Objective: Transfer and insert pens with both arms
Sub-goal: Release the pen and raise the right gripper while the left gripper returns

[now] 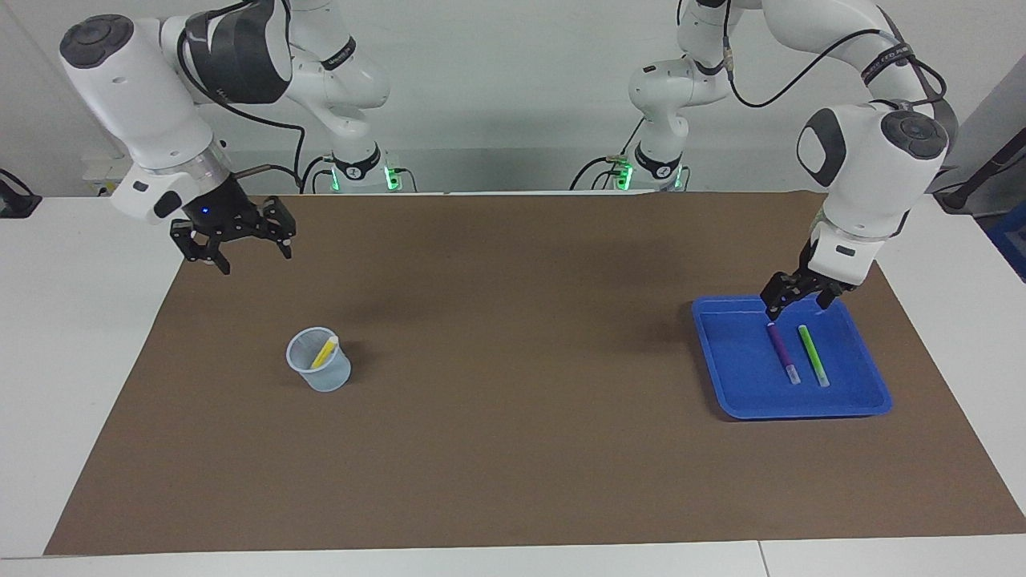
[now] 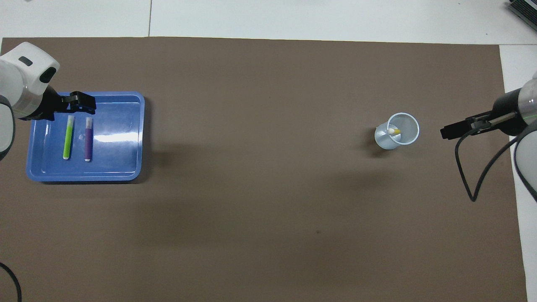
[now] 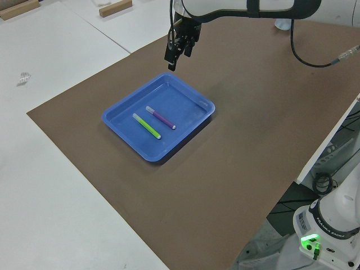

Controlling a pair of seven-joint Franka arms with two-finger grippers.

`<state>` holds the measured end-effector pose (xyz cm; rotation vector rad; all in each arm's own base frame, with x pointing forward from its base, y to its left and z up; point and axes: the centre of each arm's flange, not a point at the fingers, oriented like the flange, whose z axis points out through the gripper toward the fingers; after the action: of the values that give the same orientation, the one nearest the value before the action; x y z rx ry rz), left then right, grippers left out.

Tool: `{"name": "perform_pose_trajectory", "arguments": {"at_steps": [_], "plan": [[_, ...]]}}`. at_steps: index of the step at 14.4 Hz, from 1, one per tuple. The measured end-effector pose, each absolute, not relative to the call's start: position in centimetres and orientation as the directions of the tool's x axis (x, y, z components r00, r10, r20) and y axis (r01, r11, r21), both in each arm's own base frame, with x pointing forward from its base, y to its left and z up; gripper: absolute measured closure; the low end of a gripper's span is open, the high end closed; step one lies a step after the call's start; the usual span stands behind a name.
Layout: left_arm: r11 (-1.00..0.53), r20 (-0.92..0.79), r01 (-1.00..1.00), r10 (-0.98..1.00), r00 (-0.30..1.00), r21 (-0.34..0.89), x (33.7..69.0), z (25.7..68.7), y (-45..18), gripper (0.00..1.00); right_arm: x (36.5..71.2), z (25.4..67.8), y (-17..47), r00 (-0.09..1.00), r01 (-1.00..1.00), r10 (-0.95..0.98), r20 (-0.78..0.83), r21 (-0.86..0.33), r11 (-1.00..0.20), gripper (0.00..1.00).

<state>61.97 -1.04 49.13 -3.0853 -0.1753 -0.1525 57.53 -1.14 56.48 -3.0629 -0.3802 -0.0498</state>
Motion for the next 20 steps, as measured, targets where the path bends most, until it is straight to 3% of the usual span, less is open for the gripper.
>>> {"name": "perform_pose_trajectory", "arguments": {"at_steps": [4,9,20], "plan": [[-0.995,0.129,0.089,0.083,0.988,-0.044,62.3,49.3,0.0,0.00,57.5,56.1,-1.4,0.971,0.238,0.236,0.032,-0.052,-0.970,0.03],[-0.989,0.138,-0.122,-0.132,0.982,-0.078,62.2,48.0,2.1,0.00,57.4,55.4,-1.3,0.973,0.233,0.232,0.017,-0.056,-0.971,0.03],[-0.993,0.138,-0.082,-0.093,0.986,-0.087,61.2,45.8,5.3,0.00,57.3,55.4,-1.2,0.973,0.231,0.230,0.015,-0.057,-0.971,0.02]]}}
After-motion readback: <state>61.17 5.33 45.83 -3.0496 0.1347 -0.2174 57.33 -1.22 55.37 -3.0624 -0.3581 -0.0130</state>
